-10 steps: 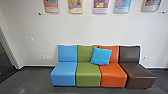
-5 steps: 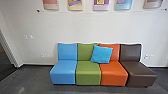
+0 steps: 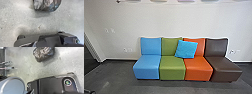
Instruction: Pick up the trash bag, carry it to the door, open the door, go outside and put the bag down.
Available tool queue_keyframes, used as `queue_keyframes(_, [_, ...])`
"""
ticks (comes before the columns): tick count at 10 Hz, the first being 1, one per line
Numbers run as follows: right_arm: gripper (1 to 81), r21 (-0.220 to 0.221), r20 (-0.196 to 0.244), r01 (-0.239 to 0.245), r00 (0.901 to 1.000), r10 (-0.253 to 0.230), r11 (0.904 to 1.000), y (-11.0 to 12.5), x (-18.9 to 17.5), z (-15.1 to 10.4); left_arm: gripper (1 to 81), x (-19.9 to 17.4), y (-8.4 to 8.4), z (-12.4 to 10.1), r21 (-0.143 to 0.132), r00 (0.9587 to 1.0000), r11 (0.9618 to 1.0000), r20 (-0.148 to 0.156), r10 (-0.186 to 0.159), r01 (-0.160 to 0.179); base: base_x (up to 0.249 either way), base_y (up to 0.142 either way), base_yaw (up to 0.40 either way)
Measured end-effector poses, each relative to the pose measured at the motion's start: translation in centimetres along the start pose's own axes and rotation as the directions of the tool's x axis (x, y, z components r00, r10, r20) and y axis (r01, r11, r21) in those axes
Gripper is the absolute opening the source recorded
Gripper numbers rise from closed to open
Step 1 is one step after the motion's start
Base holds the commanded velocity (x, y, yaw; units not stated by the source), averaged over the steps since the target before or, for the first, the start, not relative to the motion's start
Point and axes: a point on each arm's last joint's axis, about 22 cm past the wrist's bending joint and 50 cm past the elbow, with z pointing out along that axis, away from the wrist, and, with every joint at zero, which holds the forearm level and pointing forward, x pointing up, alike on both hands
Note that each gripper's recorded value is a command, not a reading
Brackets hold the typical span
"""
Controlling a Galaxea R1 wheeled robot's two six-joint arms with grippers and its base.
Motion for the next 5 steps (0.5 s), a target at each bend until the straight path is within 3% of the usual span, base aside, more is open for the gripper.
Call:
queue_keyframes(2, [81.1,-0.013,-0.031,0.024,0.9992,-0.024,0.9996,1.1,4.9,-0.3,81.1,2.2,-0.2,0.9,-0.002,0.9998,0.9998,0.005,0.018,-0.018,0.000,0.000,0.000])
queue_keyframes(4, [81.1,-0.007,-0.061,0.051,0.9968,-0.051,0.9987,0.9,9.7,0.0,81.1,4.5,-0.7,1.8,0.003,0.9991,0.9995,-0.028,0.031,-0.031,0.000,0.000,0.000])
queue_keyframes(5, [81.1,-0.004,-0.052,0.057,0.9970,-0.057,0.9984,0.9,10.9,0.3,81.1,5.1,-1.3,2.4,0.008,0.9991,0.9998,-0.036,0.020,-0.020,0.000,0.000,0.000])
